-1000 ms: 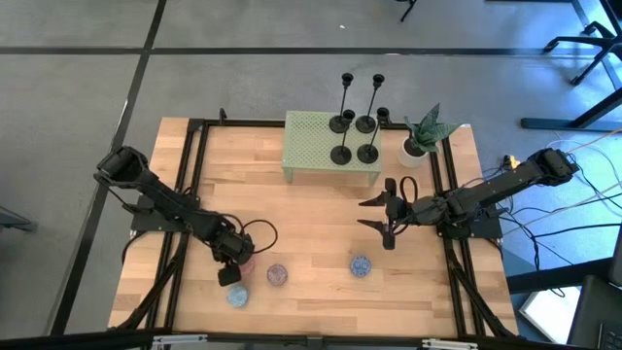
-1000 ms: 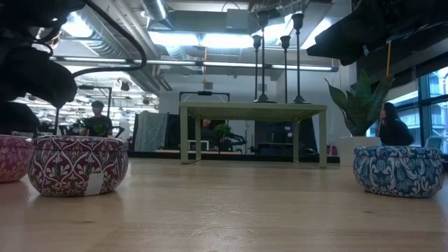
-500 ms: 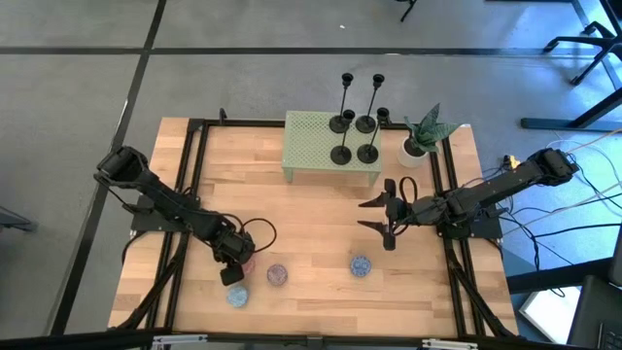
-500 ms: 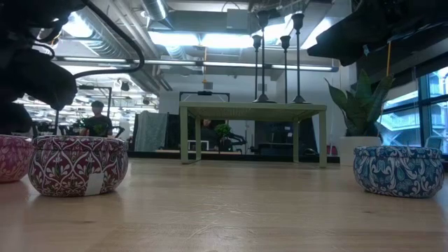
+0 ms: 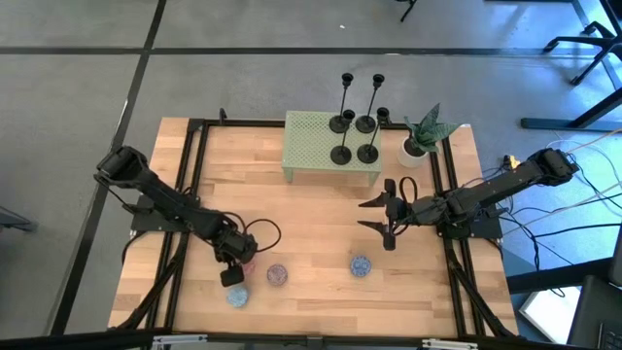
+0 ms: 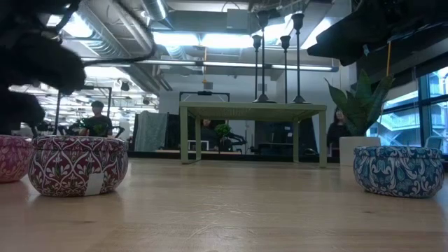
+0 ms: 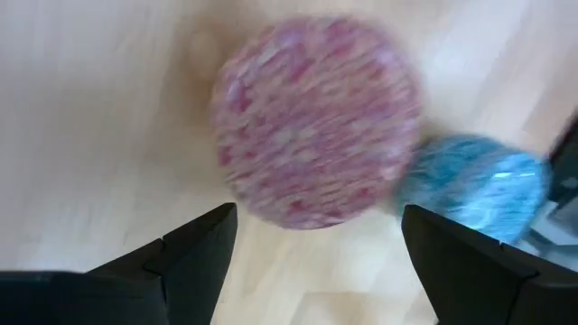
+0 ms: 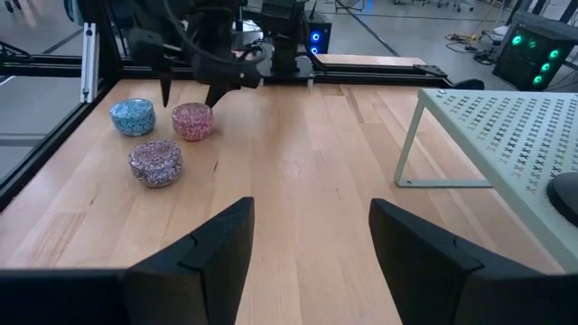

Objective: Pick & Place candle stick holders
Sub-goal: Put the orange scented candle on the shelf

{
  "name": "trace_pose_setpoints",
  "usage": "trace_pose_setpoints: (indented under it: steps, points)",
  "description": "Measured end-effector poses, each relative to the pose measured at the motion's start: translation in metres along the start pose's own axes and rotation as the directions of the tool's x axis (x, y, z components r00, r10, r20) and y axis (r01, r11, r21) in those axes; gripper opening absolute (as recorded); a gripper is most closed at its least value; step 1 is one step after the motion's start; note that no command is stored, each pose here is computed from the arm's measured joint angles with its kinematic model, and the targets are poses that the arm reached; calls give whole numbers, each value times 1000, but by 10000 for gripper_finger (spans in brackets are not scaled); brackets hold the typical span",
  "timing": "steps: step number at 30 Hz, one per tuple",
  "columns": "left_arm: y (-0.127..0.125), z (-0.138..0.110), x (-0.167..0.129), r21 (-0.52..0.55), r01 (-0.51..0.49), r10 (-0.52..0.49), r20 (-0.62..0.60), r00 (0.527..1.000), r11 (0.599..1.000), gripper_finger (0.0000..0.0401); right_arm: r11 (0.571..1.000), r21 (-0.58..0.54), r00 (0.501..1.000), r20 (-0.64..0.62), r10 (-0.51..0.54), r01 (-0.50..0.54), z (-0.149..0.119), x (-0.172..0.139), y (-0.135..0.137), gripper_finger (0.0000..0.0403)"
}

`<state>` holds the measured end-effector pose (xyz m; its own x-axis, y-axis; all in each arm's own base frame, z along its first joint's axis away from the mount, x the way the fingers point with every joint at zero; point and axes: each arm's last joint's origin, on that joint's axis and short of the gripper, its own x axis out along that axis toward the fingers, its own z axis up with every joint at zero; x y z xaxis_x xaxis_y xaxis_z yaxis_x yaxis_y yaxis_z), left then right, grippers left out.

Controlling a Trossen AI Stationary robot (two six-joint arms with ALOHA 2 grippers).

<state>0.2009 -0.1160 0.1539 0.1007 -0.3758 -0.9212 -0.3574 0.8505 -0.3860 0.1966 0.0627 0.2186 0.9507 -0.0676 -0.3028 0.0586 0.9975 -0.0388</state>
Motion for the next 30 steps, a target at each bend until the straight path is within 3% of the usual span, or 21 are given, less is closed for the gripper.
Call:
trace_pose_setpoints:
  steps: [6,12,18,23,30]
  points:
    - [-6,9,-10,10,-6,5,54,999,1000,312,1000,-3,1000,0,0,0,0,0,0,225]
    - [-2,9,-10,4,-81,81,101,992,997,312,1000,-3,1000,0,0,0,0,0,0,225]
    - [-6,14,-15,86,-88,76,130,989,992,312,1000,-3,1000,0,0,0,0,0,0,225]
    - [-5,17,-25,116,-147,136,101,986,982,312,1000,-3,1000,0,0,0,0,0,0,225]
    - [-5,26,-29,157,-154,127,173,977,975,313,1000,-3,1000,0,0,0,0,0,0,225]
